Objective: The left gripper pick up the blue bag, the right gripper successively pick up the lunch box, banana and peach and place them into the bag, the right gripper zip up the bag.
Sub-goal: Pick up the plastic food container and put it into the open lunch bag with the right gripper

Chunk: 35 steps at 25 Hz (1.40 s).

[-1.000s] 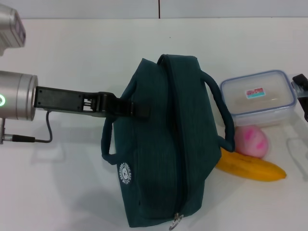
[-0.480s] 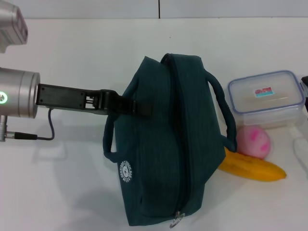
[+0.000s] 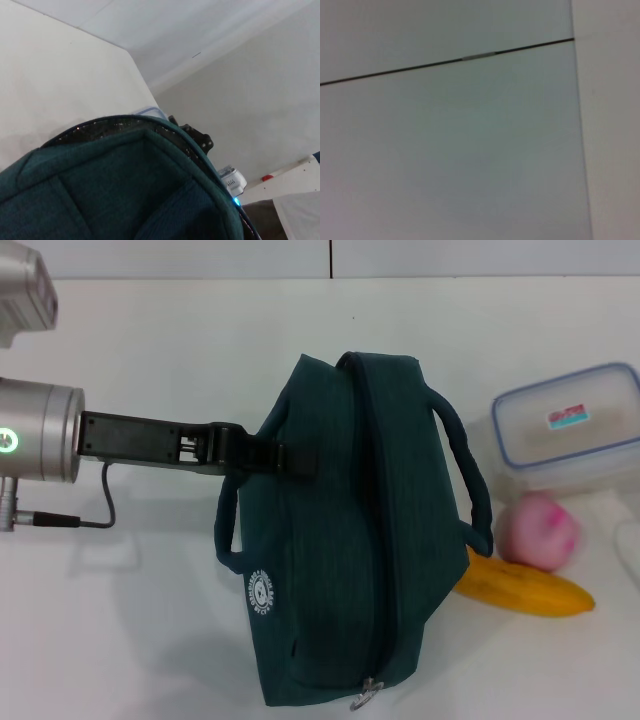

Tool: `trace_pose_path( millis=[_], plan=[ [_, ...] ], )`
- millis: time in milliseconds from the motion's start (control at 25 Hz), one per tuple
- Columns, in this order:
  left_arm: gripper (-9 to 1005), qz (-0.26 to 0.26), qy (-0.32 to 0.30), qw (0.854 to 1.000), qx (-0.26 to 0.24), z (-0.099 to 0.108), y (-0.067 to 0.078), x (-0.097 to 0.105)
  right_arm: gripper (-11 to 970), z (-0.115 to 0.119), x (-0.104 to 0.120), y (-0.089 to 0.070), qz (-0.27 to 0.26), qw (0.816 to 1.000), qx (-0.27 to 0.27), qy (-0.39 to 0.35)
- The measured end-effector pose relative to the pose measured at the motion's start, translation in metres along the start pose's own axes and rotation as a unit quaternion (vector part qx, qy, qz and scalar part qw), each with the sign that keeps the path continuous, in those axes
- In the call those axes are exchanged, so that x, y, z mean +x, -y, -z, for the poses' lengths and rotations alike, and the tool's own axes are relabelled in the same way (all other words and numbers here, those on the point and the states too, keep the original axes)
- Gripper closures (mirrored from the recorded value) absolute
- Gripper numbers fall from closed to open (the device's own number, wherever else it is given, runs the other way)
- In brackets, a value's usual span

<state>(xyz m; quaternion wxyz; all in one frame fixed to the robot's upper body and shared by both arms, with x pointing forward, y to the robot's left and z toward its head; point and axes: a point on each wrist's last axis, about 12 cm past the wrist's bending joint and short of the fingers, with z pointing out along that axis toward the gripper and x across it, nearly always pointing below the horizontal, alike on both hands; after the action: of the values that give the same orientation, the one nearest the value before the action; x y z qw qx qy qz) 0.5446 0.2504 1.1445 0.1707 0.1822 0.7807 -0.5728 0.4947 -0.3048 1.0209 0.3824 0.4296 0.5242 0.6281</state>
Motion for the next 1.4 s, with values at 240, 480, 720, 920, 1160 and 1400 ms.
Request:
trace_pose_path(
  millis=[240, 480, 720, 920, 1160, 1400],
  plan=[
    [934, 0.000, 0.001, 1.000, -0.001, 0.000, 0.000, 0.000, 845, -0.001, -0.002, -0.009, -0.014, 0.999, -0.033, 0.001],
    [934, -0.003, 0.005, 1.000, -0.003, -0.001, 0.000, -0.003, 843, -0.008, 0.003, -0.026, -0.017, 0.995, -0.098, -0.019],
    [935, -0.008, 0.014, 1.000, 0.003, 0.001, 0.004, -0.012, 840, -0.024, 0.013, -0.046, -0.015, 0.984, -0.166, -0.060],
    [935, -0.012, 0.018, 1.000, 0.007, -0.001, 0.006, -0.016, 838, -0.040, 0.023, -0.060, -0.013, 0.973, -0.209, -0.095],
    [935, -0.016, 0.023, 1.000, 0.005, -0.006, 0.007, -0.022, 836, -0.070, 0.040, -0.079, -0.011, 0.958, -0.247, -0.145],
    [934, -0.012, 0.024, 1.000, 0.010, -0.016, 0.004, -0.029, 833, -0.090, 0.059, -0.084, -0.006, 0.951, -0.244, -0.190]
  ],
)
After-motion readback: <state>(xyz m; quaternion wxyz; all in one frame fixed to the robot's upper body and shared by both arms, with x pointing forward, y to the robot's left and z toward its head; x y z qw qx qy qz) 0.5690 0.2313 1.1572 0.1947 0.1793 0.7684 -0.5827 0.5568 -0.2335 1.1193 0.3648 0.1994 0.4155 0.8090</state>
